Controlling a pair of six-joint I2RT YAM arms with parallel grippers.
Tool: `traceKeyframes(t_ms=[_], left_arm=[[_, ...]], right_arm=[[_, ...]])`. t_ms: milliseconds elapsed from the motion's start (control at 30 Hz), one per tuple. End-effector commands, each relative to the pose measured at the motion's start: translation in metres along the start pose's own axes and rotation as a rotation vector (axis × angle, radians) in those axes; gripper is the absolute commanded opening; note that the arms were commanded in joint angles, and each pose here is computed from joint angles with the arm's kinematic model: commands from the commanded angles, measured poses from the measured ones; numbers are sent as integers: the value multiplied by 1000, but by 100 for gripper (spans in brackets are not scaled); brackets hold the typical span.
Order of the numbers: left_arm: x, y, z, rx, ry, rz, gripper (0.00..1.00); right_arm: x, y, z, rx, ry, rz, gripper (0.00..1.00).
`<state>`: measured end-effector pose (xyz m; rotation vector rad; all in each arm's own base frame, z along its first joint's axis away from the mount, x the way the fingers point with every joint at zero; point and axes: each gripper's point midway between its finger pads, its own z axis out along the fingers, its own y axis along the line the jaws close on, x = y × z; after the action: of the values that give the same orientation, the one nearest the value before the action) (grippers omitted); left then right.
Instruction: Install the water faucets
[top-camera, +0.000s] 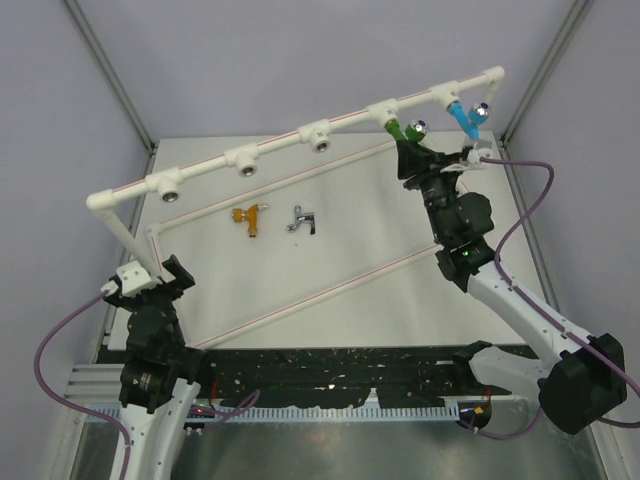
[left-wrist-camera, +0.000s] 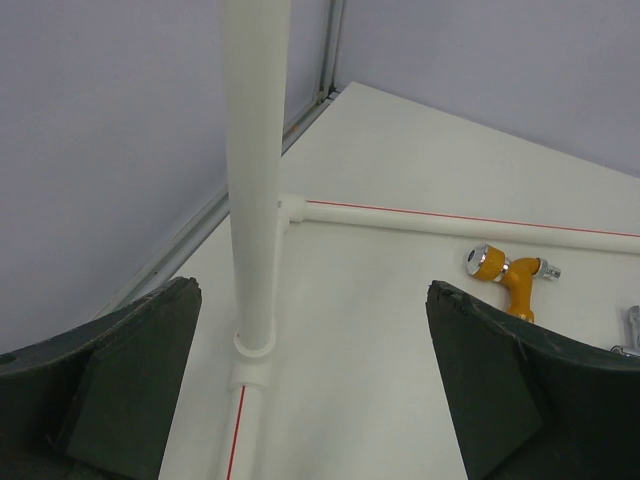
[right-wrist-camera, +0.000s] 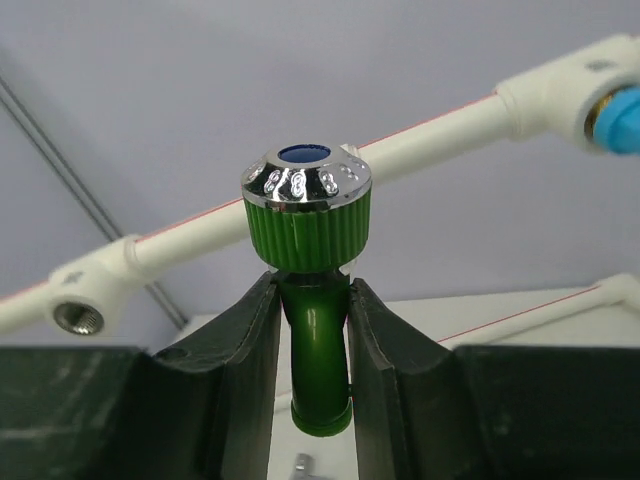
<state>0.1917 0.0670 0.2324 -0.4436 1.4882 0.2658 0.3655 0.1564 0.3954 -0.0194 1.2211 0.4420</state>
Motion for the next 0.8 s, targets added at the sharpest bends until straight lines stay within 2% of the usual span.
traceKeyframes(t_ms=[0, 67, 167, 233, 267, 300, 400, 433, 500, 600, 667, 767], left_arm=[[-32, 11, -18, 19, -155, -120, 100], [-32, 11, -18, 19, -155, -120, 100], [-33, 11, -19, 21, -157, -122, 100], [-33, 11, -19, 19, -157, -121, 100], [-33, 11, -19, 21, -156, -121, 100], [-33, 11, -19, 21, -156, -121, 100], [-33, 11, -19, 19, -156, -122, 100], [-33, 10, -19, 21, -156, -122, 100], [-32, 10, -19, 22, -154, -120, 100], [-32, 10, -19, 22, -152, -118, 100], [-32, 10, -19, 22, -152, -119, 100], [-32, 10, -18, 23, -150, -117, 100]], right_arm=[[-19, -5, 0, 131, -166, 864, 9], [-16, -8, 1, 157, -180, 1010, 9], [-20, -10, 2, 162, -203, 1115, 13], [-26, -11, 2, 155, -221, 1096, 24], [-31, -12, 0, 144, -236, 1089, 33], [-32, -15, 0, 142, -241, 1030, 44], [-39, -19, -7, 123, -253, 929, 63], [-37, -20, -10, 109, -243, 868, 73], [-32, -23, -14, 84, -234, 796, 80], [-33, -31, -23, 63, -245, 703, 84], [-33, -33, -30, 52, -228, 569, 87], [-49, -27, -39, -8, -205, 156, 90]])
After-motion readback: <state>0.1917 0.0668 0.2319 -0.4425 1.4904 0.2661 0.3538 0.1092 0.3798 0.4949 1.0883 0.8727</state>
